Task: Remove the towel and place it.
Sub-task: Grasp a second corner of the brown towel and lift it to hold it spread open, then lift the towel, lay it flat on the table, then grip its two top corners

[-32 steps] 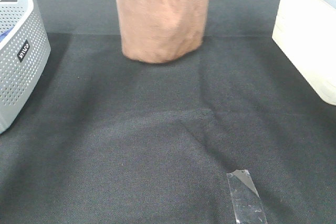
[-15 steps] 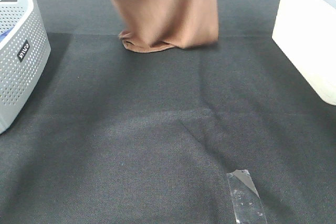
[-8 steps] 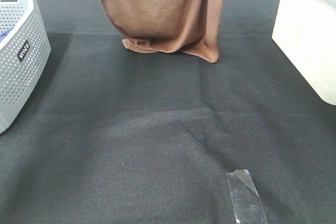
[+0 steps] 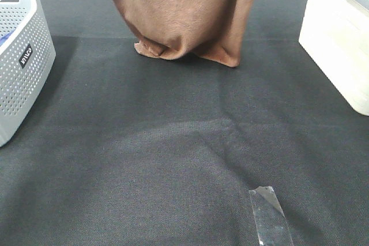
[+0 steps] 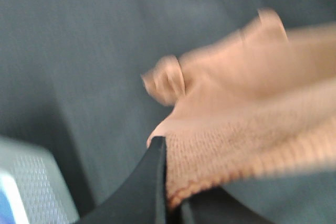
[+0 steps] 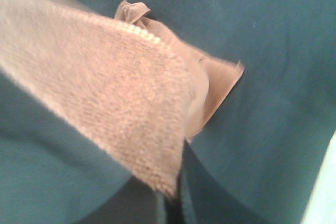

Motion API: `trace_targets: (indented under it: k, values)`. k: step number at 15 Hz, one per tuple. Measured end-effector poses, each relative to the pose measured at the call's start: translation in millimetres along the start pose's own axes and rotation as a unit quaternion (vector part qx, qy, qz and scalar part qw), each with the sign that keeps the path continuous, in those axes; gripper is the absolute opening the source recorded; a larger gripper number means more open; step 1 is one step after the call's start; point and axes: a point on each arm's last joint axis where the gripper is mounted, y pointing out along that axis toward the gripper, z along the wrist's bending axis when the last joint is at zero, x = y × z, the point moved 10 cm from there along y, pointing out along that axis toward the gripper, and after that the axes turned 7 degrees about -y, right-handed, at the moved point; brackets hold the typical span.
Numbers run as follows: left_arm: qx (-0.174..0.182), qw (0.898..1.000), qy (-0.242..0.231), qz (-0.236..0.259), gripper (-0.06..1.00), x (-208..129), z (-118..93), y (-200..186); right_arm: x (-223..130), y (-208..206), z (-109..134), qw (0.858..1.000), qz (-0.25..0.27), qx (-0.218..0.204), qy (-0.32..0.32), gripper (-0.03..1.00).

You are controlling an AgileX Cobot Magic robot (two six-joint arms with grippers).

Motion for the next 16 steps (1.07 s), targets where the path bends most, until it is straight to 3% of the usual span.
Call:
trace_targets:
  k: [8, 16]
  values:
    - [-0.049, 0.993, 0.016, 0.109, 0.0, -127.1, -56.2, -87.7, -98.8, -70.0, 55.9, 0.996, 0.063, 0.043, 0.051, 0.0]
    - [-0.083, 0.981, -0.062, 0.162, 0.0, -241.8, -63.2, -137.0, -179.9, -113.0, 108.4, 0.989, 0.074, 0.078, 0.097, 0.0]
